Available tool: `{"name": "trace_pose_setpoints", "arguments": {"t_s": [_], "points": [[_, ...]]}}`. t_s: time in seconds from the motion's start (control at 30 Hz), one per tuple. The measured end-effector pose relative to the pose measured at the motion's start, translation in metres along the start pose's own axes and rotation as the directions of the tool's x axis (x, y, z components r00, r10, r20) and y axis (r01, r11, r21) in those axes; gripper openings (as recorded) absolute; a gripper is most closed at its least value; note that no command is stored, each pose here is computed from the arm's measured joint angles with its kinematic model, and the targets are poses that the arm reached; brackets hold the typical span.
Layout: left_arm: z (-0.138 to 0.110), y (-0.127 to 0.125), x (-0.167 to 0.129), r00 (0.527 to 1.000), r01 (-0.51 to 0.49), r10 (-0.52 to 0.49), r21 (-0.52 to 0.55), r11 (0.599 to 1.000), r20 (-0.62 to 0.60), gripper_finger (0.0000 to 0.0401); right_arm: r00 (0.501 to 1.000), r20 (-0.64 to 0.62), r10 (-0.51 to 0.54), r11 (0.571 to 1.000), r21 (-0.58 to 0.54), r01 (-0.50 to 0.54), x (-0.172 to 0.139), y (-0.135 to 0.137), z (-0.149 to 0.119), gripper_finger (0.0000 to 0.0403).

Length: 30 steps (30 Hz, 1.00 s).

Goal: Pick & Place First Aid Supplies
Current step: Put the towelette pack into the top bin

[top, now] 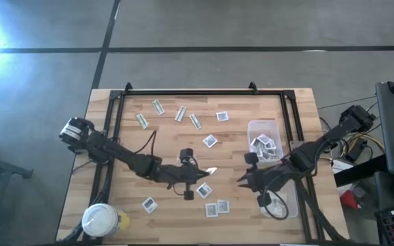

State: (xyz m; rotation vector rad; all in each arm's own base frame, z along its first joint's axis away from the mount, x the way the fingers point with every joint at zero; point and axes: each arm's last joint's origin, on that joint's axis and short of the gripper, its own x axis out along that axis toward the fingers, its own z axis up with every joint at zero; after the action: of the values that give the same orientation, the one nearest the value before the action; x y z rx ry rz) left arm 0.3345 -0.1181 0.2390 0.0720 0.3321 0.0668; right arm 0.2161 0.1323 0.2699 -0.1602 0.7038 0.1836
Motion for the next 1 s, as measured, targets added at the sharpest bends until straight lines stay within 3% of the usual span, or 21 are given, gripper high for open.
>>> {"name": "trace_pose_setpoints", "arguments": {"t_s": [0.3, 0.47, 0.67, 0.83, 1.0], "points": [[0.011, -0.001, 0.000, 0.994, 0.031, -0.031, 0.005, 1.000, 0.103, 0.0000, 0.972, 0.157, -0.175, 0.972, -0.131, 0.196, 0.008, -0.006, 0.017, 0.0145], [0.015, -0.002, -0.001, 0.988, 0.033, -0.037, 0.024, 0.999, 0.148, 0.0000, 0.959, 0.198, -0.201, 0.961, -0.151, 0.232, 0.016, -0.012, 0.023, 0.0170], [0.020, -0.002, -0.002, 0.979, 0.040, -0.053, 0.066, 0.997, 0.196, 0.0000, 0.948, 0.195, -0.253, 0.937, -0.195, 0.290, 0.036, -0.020, 0.025, 0.0178], [0.020, -0.002, -0.002, 0.979, 0.038, -0.051, 0.068, 0.997, 0.197, 0.0000, 0.946, 0.174, -0.274, 0.941, -0.155, 0.301, 0.044, -0.026, 0.024, 0.0177], [0.021, -0.001, -0.001, 0.979, 0.030, -0.046, 0.081, 0.996, 0.197, 0.0000, 0.965, 0.168, -0.199, 0.966, -0.132, 0.222, 0.046, -0.027, 0.024, 0.0147]]}}
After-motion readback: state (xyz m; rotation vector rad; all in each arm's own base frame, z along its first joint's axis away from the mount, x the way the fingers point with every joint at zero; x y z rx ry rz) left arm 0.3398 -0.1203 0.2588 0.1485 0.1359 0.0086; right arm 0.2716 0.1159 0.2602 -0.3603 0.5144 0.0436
